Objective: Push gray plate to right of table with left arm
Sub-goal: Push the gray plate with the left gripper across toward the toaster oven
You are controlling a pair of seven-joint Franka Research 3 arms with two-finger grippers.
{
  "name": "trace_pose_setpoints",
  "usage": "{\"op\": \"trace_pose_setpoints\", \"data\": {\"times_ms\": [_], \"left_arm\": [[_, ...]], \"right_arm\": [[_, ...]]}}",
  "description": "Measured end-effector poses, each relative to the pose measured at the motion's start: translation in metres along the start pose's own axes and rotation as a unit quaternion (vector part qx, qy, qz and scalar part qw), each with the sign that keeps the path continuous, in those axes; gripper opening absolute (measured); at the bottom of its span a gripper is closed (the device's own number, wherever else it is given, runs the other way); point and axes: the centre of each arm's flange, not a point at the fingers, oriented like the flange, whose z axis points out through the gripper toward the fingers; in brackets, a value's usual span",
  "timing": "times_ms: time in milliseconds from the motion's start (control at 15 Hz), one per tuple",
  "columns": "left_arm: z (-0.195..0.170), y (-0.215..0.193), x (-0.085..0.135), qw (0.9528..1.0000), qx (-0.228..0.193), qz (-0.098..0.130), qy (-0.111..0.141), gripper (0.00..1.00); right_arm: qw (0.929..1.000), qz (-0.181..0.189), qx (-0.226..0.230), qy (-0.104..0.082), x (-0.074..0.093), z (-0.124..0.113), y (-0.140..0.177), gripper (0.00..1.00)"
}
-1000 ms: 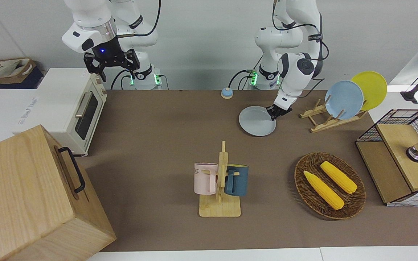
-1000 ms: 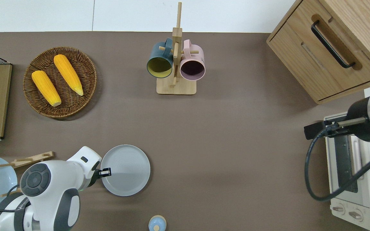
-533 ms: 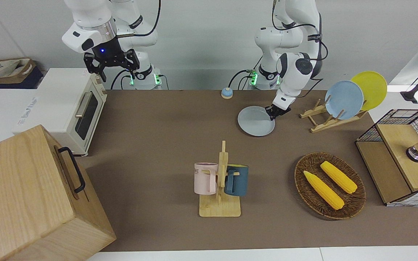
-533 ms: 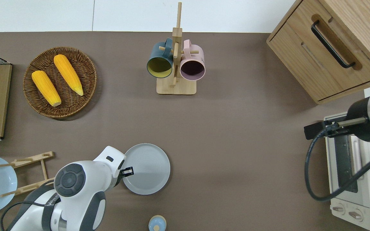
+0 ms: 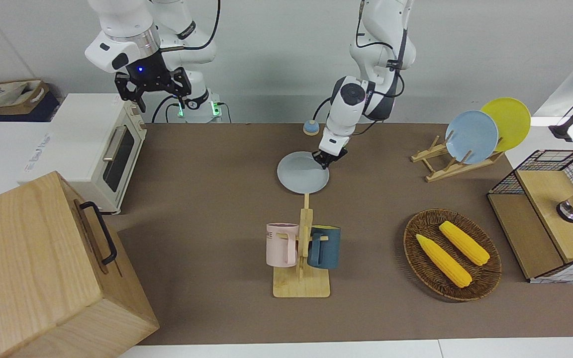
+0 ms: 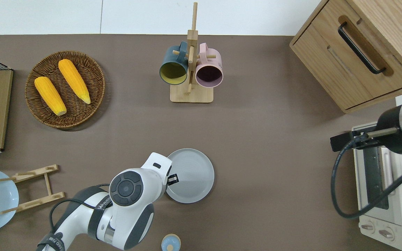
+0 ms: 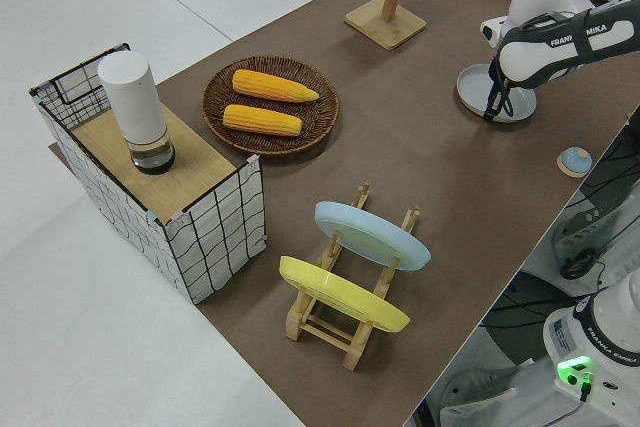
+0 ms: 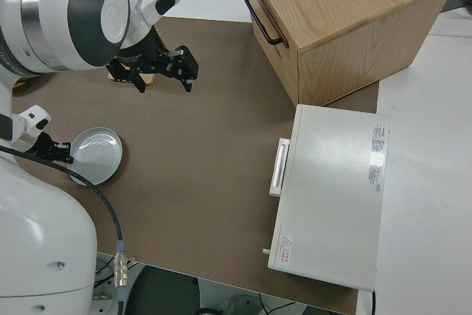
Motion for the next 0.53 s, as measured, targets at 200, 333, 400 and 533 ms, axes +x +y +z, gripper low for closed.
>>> {"op": "trace_pose_setpoints", "data": {"times_ms": [200, 333, 400, 533], "left_arm": [[0.003, 0.03, -0.007, 0.9999, -0.005, -0.013, 0.0, 0.04], [0.006, 0.052, -0.01, 0.9997, -0.01, -0.022, -0.001, 0.04], [0.007, 0.063, -0.013, 0.9996, -0.012, -0.026, -0.002, 0.04], [0.011, 0.084, -0.018, 0.9994, -0.016, -0.032, -0.003, 0.04]], "right_arm": [[1.0, 0.0, 0.0, 0.0, 0.0, 0.0, 0.0, 0.99], [1.0, 0.0, 0.0, 0.0, 0.0, 0.0, 0.0, 0.99], [1.0, 0.0, 0.0, 0.0, 0.0, 0.0, 0.0, 0.99], [1.0, 0.0, 0.0, 0.0, 0.0, 0.0, 0.0, 0.99]]}}
